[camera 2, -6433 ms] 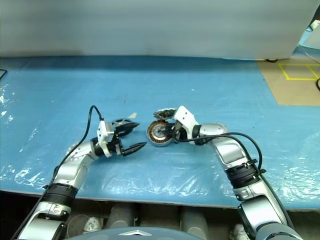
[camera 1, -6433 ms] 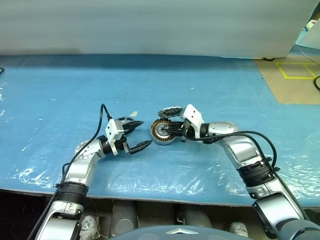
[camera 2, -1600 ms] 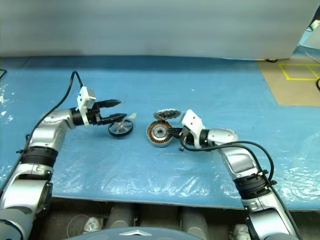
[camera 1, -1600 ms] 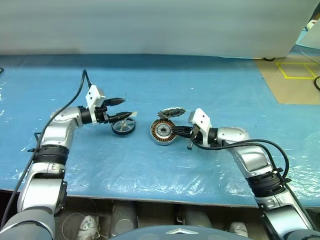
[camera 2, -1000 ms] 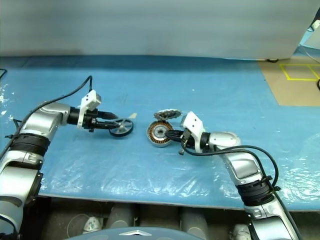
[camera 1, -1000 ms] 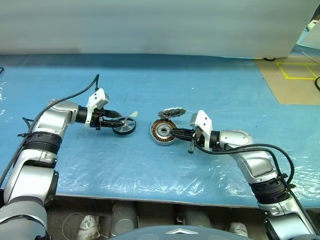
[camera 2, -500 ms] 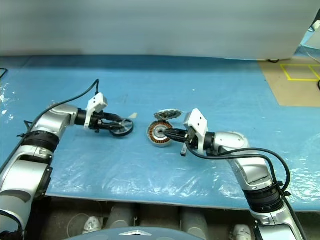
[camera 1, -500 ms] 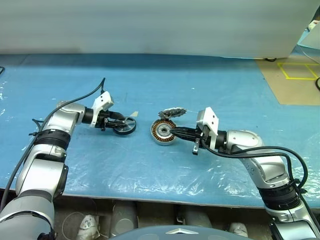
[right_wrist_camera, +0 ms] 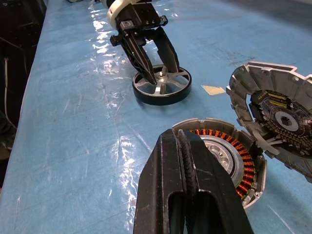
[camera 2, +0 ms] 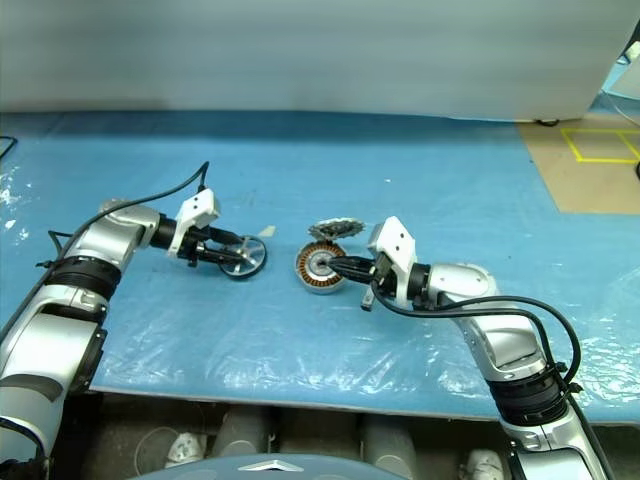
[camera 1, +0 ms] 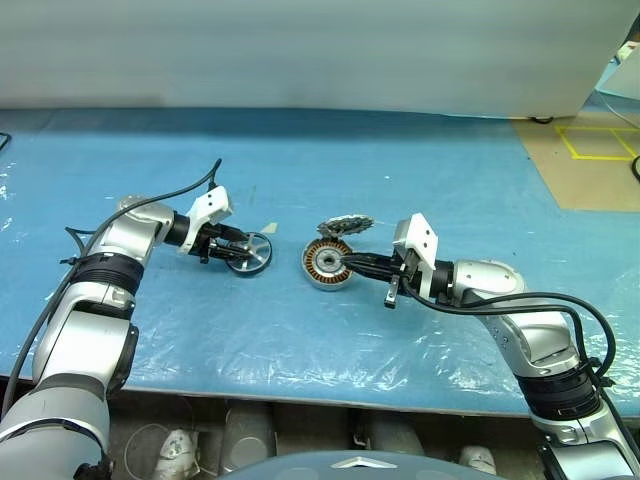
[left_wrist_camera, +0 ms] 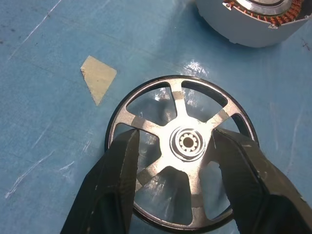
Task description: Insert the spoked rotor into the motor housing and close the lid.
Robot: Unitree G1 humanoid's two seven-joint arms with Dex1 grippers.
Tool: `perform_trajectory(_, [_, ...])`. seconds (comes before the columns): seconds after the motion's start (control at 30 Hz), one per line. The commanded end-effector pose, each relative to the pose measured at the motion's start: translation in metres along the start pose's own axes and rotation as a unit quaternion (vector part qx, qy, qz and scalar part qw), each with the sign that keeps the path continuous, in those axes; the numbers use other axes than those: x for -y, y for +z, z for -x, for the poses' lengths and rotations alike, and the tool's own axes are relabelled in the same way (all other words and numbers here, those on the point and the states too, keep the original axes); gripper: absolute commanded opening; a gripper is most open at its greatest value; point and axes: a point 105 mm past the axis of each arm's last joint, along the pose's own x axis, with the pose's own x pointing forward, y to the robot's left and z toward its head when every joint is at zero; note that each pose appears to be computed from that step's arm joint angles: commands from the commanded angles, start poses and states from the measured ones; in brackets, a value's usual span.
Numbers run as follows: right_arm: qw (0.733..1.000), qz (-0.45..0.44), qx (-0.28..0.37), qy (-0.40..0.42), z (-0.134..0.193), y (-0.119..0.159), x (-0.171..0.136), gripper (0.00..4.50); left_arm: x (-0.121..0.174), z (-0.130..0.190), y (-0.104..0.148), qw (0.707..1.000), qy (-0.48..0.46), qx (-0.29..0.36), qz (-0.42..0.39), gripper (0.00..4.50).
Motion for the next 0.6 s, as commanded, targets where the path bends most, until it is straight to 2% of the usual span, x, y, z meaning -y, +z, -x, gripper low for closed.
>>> perform_trajectory(0.03, [1.000, 0.027, 0.015, -0.003, 0.002, 0.014, -0.001, 0.00, 0.007, -0.005, -0.015, 0.999, -0.016, -0.046, -0.010, 2.53])
perform_trajectory(0.23, [0.999, 0.029, 0.013, -0.007, 0.002, 0.013, 0.001, 0.00, 0.008, -0.012, -0.016, 0.998, -0.013, -0.053, -0.019, 2.53])
perform_trajectory(0.37, [0.999, 0.031, 0.013, -0.009, 0.002, 0.013, 0.002, 0.00, 0.005, -0.011, -0.013, 0.998, -0.004, -0.049, -0.026, 1.88])
perform_trajectory(0.43, [0.999, 0.031, 0.013, -0.010, 0.002, 0.014, 0.002, 0.00, 0.003, -0.010, -0.012, 0.998, 0.003, -0.051, -0.035, 1.85])
perform_trajectory(0.6, [0.999, 0.029, 0.015, -0.013, 0.006, 0.016, 0.004, 0.00, 0.002, -0.004, 0.001, 1.000, -0.006, -0.005, -0.008, 1.85])
